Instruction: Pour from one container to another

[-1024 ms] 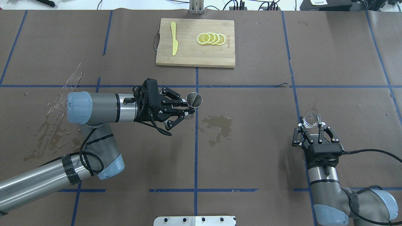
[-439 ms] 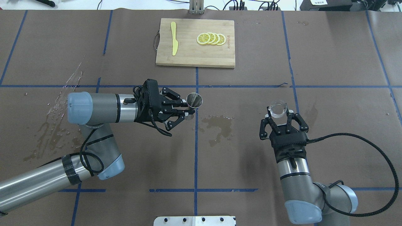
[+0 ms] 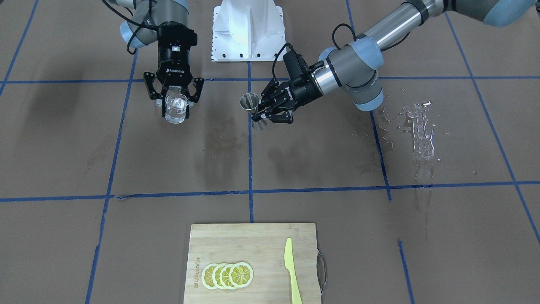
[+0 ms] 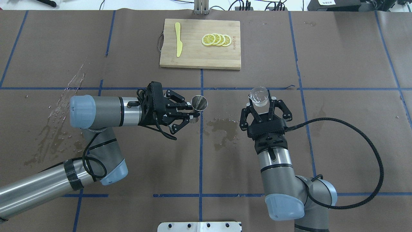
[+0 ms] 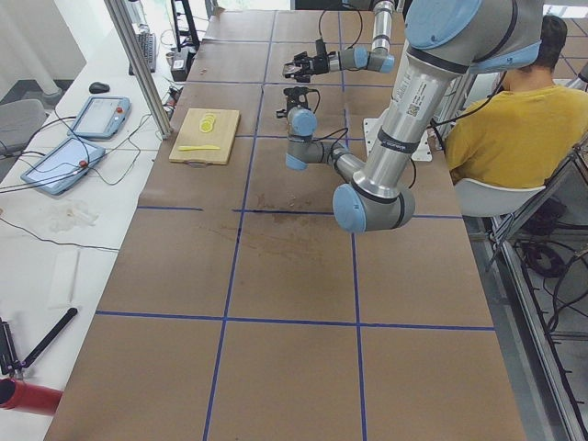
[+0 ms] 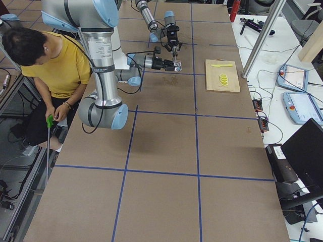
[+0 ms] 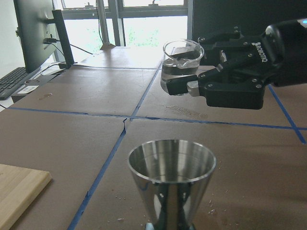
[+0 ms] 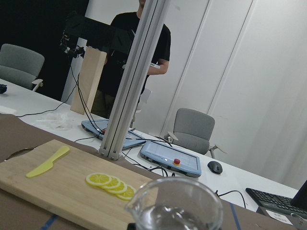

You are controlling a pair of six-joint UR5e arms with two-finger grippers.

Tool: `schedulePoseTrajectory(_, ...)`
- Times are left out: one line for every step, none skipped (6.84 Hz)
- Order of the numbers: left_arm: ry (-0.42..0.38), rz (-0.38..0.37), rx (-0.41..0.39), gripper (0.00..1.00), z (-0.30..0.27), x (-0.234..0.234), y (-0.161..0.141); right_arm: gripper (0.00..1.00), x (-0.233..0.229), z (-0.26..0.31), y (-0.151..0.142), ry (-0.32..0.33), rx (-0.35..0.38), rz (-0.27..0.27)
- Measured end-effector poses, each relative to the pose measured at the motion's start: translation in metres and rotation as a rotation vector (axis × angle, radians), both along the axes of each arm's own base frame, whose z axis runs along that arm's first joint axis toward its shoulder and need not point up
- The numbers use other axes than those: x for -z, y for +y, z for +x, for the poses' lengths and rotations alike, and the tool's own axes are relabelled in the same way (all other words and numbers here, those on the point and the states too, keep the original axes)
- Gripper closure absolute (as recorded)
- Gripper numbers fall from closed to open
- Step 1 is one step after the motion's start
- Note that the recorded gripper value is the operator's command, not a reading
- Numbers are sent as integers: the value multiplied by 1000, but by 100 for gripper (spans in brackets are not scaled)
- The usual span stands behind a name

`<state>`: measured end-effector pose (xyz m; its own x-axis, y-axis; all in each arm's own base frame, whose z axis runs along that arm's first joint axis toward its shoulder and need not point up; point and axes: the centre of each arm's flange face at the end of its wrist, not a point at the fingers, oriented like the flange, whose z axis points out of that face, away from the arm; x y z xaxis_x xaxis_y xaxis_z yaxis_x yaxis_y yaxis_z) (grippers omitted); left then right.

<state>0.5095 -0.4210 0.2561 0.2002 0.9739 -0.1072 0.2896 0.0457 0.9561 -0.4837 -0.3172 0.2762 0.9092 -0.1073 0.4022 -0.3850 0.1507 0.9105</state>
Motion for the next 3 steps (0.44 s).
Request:
schedulePoseTrajectory(-2,-5,9,100,1,-1,-1,100,19,-3,-17,35,12,-12)
schedulePoseTrajectory(-3,-6,12,100,2,-2,-1,100,38,-7,-32,75,18,-28)
schedulePoseTrajectory(-3,-7,13,100,2,-2,-1,100,53,-10,-39,97,22,-38)
